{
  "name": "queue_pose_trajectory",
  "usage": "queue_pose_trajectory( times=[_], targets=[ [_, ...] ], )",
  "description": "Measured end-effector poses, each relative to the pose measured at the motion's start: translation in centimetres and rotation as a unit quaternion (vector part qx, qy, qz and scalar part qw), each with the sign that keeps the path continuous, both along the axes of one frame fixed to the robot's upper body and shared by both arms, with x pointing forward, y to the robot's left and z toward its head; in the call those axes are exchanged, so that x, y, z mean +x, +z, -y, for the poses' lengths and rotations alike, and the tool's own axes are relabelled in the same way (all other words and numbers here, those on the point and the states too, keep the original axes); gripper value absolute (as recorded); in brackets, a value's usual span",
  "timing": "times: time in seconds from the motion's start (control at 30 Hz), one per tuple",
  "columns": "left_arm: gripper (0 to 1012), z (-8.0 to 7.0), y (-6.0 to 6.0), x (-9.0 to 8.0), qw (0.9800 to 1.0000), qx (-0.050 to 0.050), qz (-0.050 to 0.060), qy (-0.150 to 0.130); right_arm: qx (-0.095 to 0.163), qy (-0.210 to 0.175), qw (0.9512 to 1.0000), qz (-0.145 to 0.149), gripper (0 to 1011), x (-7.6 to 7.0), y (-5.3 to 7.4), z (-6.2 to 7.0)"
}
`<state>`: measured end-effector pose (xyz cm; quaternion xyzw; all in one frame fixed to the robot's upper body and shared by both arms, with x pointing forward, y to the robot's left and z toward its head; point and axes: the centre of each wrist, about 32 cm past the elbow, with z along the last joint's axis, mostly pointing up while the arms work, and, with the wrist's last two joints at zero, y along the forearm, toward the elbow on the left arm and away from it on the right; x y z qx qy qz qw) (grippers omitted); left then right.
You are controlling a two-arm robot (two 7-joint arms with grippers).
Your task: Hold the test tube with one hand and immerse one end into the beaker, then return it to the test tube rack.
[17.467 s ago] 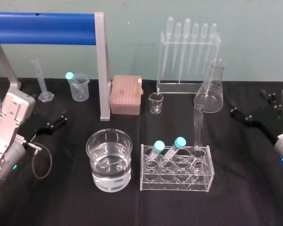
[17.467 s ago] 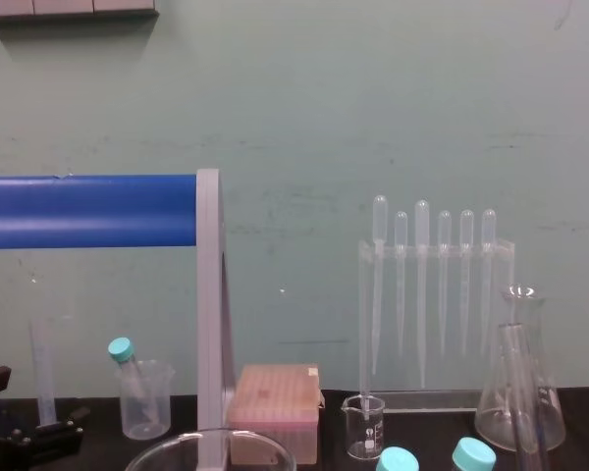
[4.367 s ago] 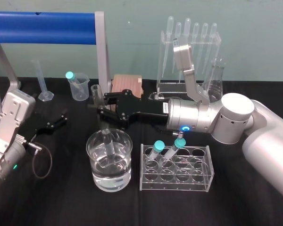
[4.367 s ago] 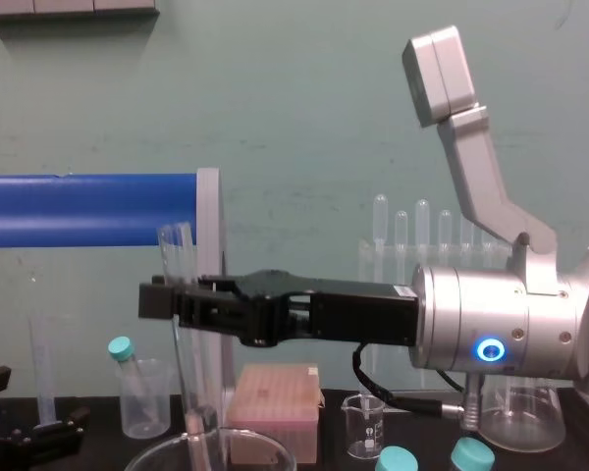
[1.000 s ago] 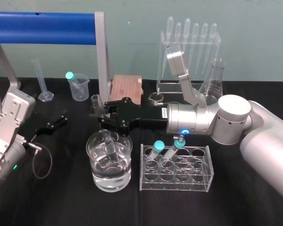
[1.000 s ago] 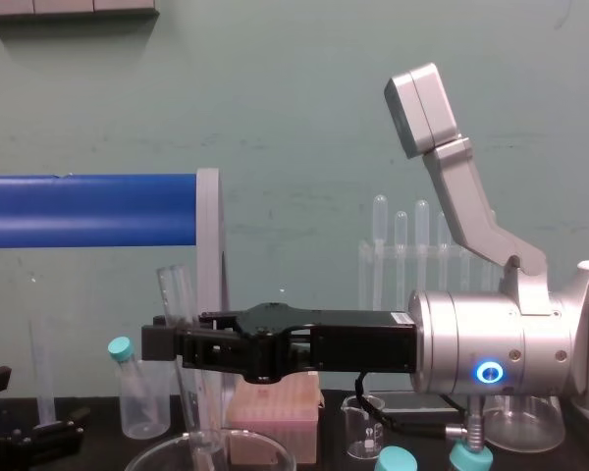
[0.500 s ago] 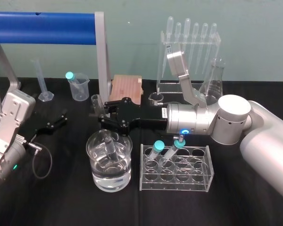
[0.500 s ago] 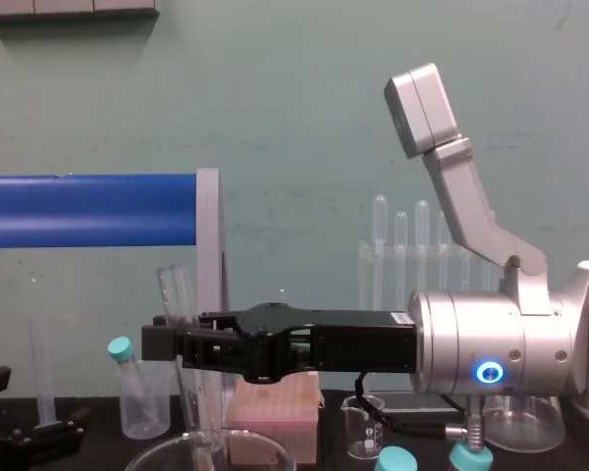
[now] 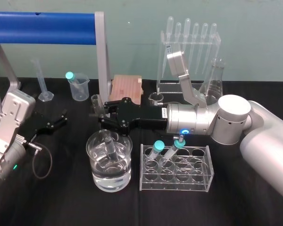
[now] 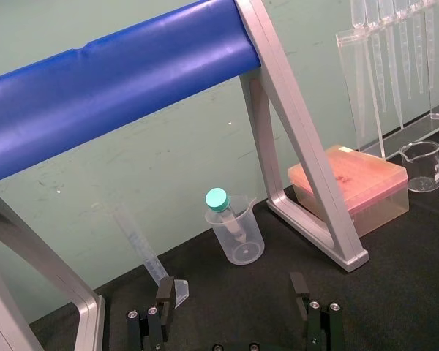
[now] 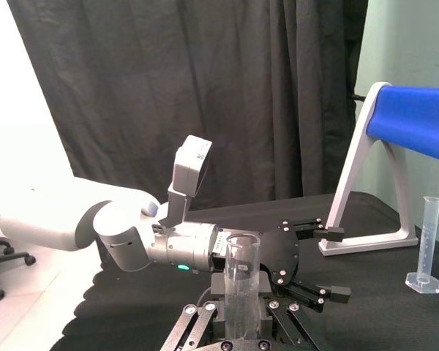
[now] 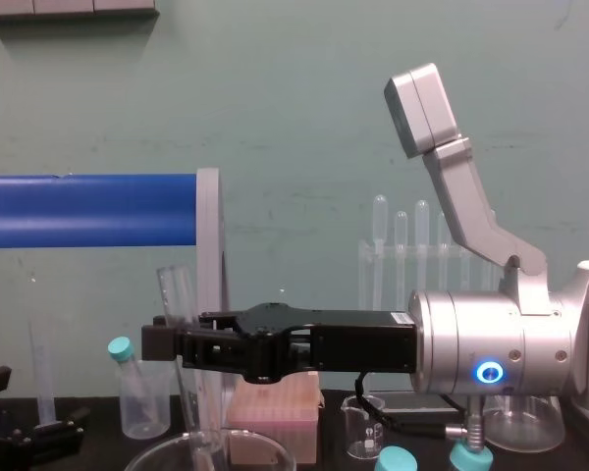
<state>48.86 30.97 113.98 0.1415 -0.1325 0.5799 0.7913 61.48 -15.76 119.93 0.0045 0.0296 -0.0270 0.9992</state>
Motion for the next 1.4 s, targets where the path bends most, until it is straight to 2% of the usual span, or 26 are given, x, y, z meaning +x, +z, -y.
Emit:
queue_pose_trajectory(
  times=[1.4],
  targets=[
    [1000,0.0,0.0,0.0,1.0,0.0,0.0,0.0,0.0,0.0,1.0,0.0,233,0.0,0.0,0.0]
  ],
)
